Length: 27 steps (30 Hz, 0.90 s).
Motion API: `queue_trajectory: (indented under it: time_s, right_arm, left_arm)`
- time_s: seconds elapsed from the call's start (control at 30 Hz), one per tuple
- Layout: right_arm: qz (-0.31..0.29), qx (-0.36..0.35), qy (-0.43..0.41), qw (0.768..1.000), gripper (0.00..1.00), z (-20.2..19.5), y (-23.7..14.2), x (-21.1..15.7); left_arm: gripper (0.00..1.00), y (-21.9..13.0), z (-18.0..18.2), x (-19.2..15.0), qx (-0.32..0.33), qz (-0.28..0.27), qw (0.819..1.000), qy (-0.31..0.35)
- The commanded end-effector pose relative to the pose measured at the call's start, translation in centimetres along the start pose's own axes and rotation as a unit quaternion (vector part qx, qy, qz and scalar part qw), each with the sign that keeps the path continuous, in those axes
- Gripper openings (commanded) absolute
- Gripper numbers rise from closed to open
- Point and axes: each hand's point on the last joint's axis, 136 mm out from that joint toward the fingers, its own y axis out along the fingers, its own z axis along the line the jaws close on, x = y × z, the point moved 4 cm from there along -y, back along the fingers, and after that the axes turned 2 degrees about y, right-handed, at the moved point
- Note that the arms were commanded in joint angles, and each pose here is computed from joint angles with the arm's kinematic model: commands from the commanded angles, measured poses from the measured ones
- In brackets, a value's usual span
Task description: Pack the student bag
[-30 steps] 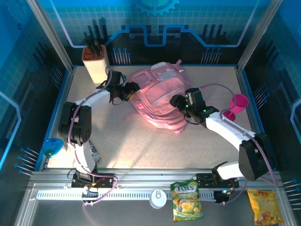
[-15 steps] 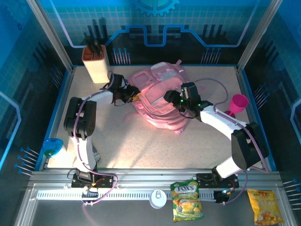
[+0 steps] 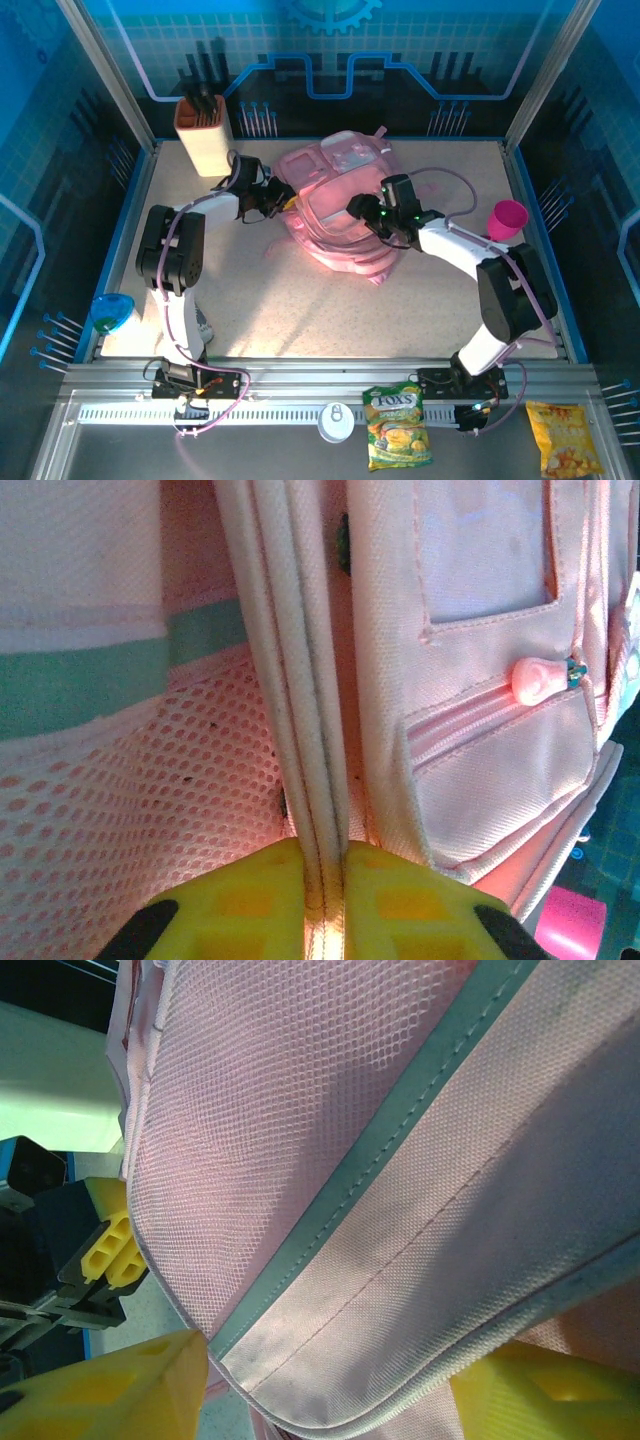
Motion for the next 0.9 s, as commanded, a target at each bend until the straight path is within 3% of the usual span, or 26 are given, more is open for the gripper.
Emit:
queue_trajectory:
  time_s: [0.0,0.1,0.5,0.87]
  right_arm:
    - [-0.018,0.028,-0.017,0.999,0.65,1.6,0.4,1.9]
    - [-0.012,0.024,-0.020,0.999,0.65,1.3,0.9,2.6]
    - [-0.032,-0.021,-0.054,0.998,0.65,-1.0,2.3,7.3]
    - [-0.058,-0.099,-0.087,0.990,0.68,-2.1,-4.9,6.0]
  left_arm:
    - [0.06,-0.3,-1.2,-0.4,-0.030,0.016,0.999,0.015]
    - [0.00,-1.0,-1.6,-0.8,-0.034,0.015,0.999,0.020]
    - [0.00,-4.2,-2.8,-5.8,-0.050,0.032,0.998,0.021]
    - [0.00,-2.4,-3.5,-8.7,-0.045,0.048,0.997,0.033]
